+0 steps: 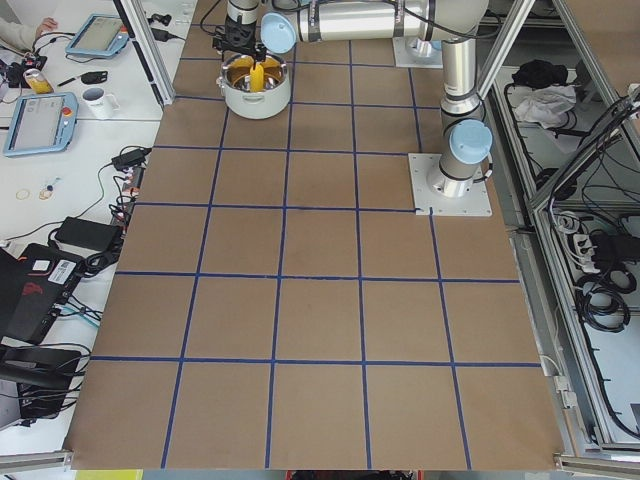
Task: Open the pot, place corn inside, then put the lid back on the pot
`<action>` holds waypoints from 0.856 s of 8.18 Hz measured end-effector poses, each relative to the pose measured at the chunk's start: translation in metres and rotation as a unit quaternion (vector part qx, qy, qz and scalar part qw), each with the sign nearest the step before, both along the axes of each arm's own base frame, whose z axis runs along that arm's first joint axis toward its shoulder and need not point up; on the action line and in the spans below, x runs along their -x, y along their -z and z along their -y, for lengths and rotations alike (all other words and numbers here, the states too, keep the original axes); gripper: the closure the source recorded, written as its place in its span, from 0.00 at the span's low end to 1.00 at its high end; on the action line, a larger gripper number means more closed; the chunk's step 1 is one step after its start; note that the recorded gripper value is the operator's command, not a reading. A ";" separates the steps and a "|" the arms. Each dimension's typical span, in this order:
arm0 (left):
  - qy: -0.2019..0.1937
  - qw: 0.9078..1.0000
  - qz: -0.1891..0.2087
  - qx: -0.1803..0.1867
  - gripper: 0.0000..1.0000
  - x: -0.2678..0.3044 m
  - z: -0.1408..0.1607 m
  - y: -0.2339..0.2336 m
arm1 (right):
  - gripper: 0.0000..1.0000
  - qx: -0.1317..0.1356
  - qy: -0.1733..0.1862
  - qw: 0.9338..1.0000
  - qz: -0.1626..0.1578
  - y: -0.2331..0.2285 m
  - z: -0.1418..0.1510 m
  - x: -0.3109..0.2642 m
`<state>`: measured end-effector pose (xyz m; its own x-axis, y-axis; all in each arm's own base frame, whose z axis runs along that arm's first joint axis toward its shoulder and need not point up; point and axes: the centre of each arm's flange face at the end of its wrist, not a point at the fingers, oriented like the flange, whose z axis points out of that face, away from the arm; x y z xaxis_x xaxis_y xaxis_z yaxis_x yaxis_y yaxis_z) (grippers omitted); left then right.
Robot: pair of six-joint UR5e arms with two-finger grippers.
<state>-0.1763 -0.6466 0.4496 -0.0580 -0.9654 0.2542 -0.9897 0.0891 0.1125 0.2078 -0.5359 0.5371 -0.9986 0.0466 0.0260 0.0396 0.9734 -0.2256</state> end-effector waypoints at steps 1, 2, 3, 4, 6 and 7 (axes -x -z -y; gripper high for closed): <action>0.019 0.999 0.026 -0.001 0.00 -0.027 -0.007 -0.009 | 0.59 0.007 -0.007 1.000 0.001 0.012 0.009 -0.023; 0.050 0.997 0.053 -0.012 0.01 -0.048 -0.023 -0.017 | 0.59 0.014 -0.011 1.000 -0.004 0.028 0.018 -0.051; 0.089 0.993 0.073 -0.026 0.00 -0.059 -0.048 -0.025 | 0.59 0.023 -0.009 1.000 -0.004 0.045 0.028 -0.078; 0.124 0.988 0.089 -0.036 0.00 -0.064 -0.075 -0.030 | 0.59 0.028 -0.003 1.000 -0.001 0.061 0.038 -0.100; 0.176 0.968 0.167 -0.062 0.00 -0.075 -0.109 -0.028 | 0.57 0.038 0.006 0.999 0.010 0.086 0.050 -0.132; 0.208 0.955 0.199 -0.070 0.00 -0.079 -0.116 -0.030 | 0.57 0.042 0.005 0.999 0.014 0.091 0.053 -0.140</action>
